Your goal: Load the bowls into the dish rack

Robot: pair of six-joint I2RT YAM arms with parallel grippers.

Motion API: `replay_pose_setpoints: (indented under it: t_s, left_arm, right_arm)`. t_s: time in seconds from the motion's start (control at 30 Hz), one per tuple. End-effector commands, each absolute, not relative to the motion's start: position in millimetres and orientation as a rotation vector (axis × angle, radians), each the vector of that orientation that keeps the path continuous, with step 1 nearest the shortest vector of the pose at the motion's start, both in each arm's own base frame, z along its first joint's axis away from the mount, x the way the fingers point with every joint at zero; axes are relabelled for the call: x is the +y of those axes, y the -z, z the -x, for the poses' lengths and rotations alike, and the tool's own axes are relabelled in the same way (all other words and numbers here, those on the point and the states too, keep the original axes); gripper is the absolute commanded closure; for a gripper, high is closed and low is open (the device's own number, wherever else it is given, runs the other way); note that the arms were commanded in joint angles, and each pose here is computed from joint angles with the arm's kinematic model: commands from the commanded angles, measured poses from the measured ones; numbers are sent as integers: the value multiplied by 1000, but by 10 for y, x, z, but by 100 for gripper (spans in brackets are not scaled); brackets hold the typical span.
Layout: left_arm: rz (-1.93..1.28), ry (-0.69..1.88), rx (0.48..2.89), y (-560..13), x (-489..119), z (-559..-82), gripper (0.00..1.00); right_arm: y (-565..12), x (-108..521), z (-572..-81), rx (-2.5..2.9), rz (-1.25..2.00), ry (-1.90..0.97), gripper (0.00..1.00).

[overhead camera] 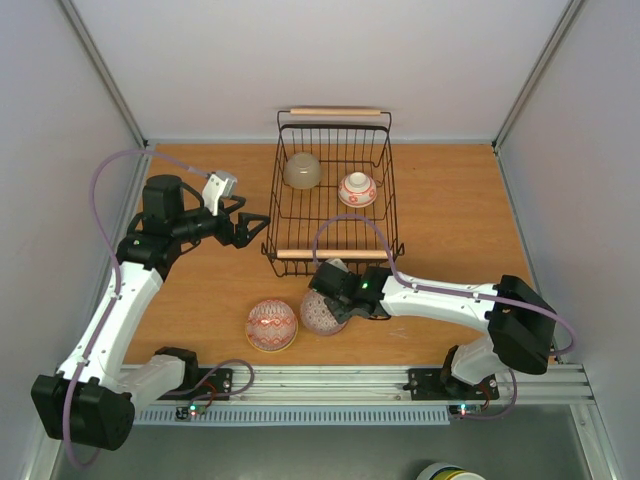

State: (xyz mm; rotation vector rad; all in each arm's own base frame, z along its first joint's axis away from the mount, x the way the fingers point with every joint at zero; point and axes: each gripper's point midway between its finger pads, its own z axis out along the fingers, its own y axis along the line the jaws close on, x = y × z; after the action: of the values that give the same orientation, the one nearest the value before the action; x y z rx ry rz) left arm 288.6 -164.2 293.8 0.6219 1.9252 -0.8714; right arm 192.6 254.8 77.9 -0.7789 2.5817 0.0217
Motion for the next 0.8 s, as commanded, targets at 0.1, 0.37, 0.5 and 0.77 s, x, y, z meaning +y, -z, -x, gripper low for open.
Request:
replay_pose_setpoints:
  t_s: [0.1,0.37,0.5,0.77]
  left_arm:
    - [-663,866,1861,-3084,-1676,-2883,1]
    - [-664,866,1861,-3084,-1678,-2881,1]
    - [-664,865,1861,-3081,-1677,-2885,1]
    - [-665,871,1866,-3064,-1683,-2893,0]
  right_arm:
    - [-919,2520,-2077,2532,716,37,81]
    - [-883,2508,-2085,2538,714,63,81]
    - [-906,2507,-2088,2531,715,60,89]
    - [-951,2437,-2077,2526,710,87,89]
